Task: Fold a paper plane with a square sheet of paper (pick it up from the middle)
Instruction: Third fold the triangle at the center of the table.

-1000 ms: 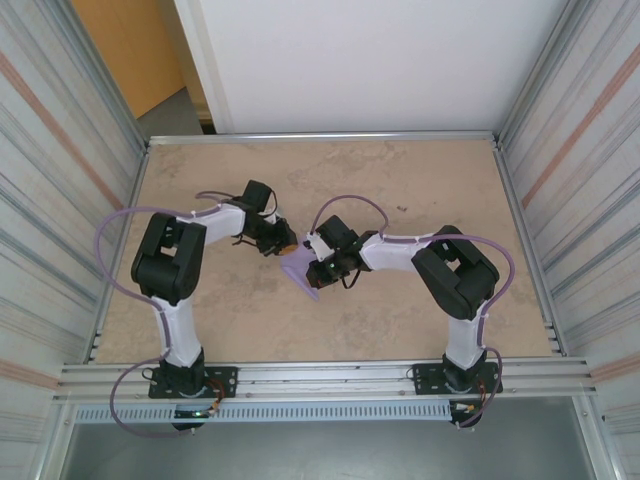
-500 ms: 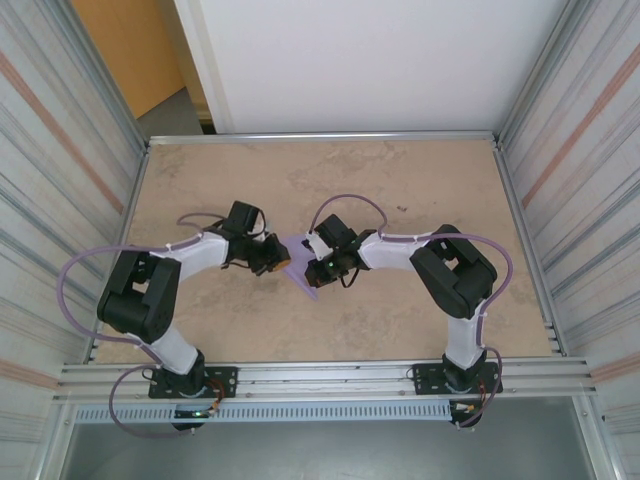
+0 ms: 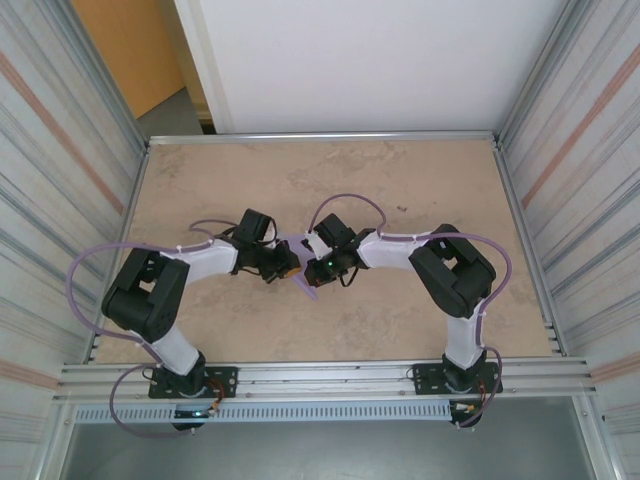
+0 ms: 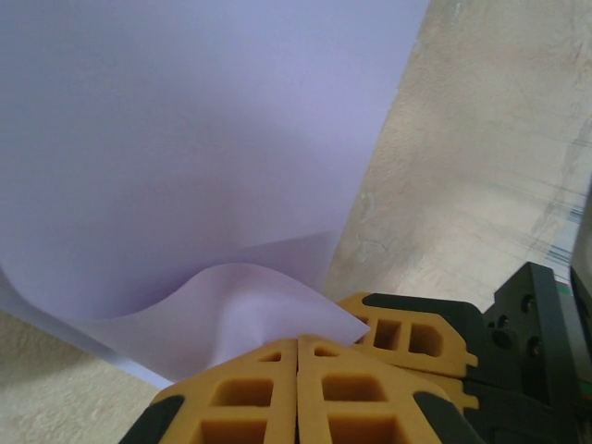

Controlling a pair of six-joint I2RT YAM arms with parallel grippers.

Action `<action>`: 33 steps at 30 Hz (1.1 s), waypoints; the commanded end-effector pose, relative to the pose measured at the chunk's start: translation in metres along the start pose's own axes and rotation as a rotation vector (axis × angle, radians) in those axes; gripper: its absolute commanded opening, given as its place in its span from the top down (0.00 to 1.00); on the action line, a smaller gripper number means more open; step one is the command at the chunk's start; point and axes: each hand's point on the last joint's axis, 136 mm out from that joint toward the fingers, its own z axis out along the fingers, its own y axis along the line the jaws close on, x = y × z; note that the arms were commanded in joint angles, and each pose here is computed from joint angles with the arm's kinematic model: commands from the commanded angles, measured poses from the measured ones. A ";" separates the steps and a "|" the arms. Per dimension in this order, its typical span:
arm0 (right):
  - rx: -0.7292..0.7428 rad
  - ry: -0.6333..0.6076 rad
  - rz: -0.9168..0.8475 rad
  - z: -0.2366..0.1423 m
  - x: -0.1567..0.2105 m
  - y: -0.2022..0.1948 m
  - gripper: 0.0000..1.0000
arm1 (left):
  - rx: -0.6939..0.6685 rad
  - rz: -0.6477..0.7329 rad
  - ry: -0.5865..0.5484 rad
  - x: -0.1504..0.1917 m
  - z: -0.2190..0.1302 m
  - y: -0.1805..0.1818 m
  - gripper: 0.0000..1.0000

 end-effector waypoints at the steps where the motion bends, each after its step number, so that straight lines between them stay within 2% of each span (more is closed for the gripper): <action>1: 0.050 0.062 0.044 0.009 0.013 -0.016 0.93 | -0.032 -0.019 0.016 0.004 0.003 0.009 0.91; 13: 0.057 0.069 0.047 0.010 0.014 -0.018 0.91 | -0.104 -0.049 0.018 0.008 0.008 0.031 0.92; 33: 0.064 0.072 0.056 0.011 0.015 -0.019 0.89 | -0.146 -0.064 0.017 0.009 0.011 0.044 0.92</action>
